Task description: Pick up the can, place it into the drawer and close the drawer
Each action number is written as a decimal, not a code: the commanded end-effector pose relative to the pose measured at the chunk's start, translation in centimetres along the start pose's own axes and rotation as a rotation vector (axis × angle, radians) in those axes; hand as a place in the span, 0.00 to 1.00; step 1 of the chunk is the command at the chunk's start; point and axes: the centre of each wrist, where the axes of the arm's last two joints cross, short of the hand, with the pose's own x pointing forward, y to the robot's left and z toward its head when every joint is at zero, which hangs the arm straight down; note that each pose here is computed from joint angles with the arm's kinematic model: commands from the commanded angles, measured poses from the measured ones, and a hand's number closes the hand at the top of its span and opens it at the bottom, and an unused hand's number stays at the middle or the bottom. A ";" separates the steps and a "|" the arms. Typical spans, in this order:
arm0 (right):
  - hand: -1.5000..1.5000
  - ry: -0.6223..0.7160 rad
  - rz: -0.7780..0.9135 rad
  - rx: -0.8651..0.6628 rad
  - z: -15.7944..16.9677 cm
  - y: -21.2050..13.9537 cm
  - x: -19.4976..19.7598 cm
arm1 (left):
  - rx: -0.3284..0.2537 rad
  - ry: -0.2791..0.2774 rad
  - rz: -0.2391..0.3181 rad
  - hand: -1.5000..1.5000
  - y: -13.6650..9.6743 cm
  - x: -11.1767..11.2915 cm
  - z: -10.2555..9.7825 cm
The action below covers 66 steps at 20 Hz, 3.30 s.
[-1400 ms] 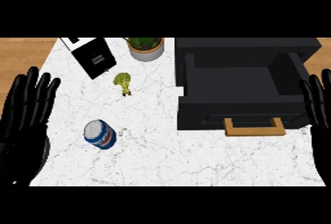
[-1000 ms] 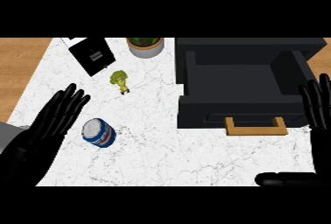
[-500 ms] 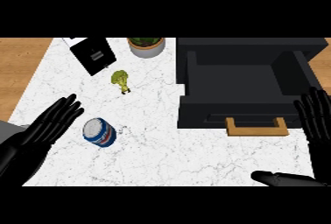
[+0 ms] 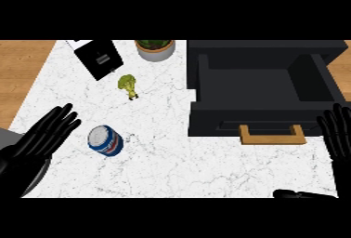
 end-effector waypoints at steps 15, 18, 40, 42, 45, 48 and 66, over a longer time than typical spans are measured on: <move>0.00 -0.001 0.008 -0.013 2.0 -2.1 -2.7 | 0.045 0.044 -0.011 0.00 0.9 -4.3 -1.2; 0.00 -0.001 -0.002 -0.008 1.1 -0.9 -1.5 | 0.043 0.053 -0.008 0.00 0.8 -7.2 -3.3; 0.00 0.013 0.009 0.002 1.9 -2.3 -1.1 | 0.118 0.107 -0.044 0.00 7.8 -15.2 -1.9; 0.00 -0.004 -0.005 -0.002 1.8 -4.1 -2.4 | 0.110 0.113 -0.056 0.00 5.5 -16.2 -2.1; 0.00 0.002 0.007 0.010 1.7 -2.6 -0.7 | 0.101 0.116 -0.029 0.00 7.0 -18.7 -0.7; 0.00 -0.006 0.014 0.008 2.1 -3.5 -2.1 | 0.108 0.121 -0.033 0.00 7.4 -17.9 -1.3; 0.00 -0.035 0.002 -0.003 -0.3 -1.5 -0.7 | 0.117 0.176 -0.016 0.00 7.6 -22.3 -2.2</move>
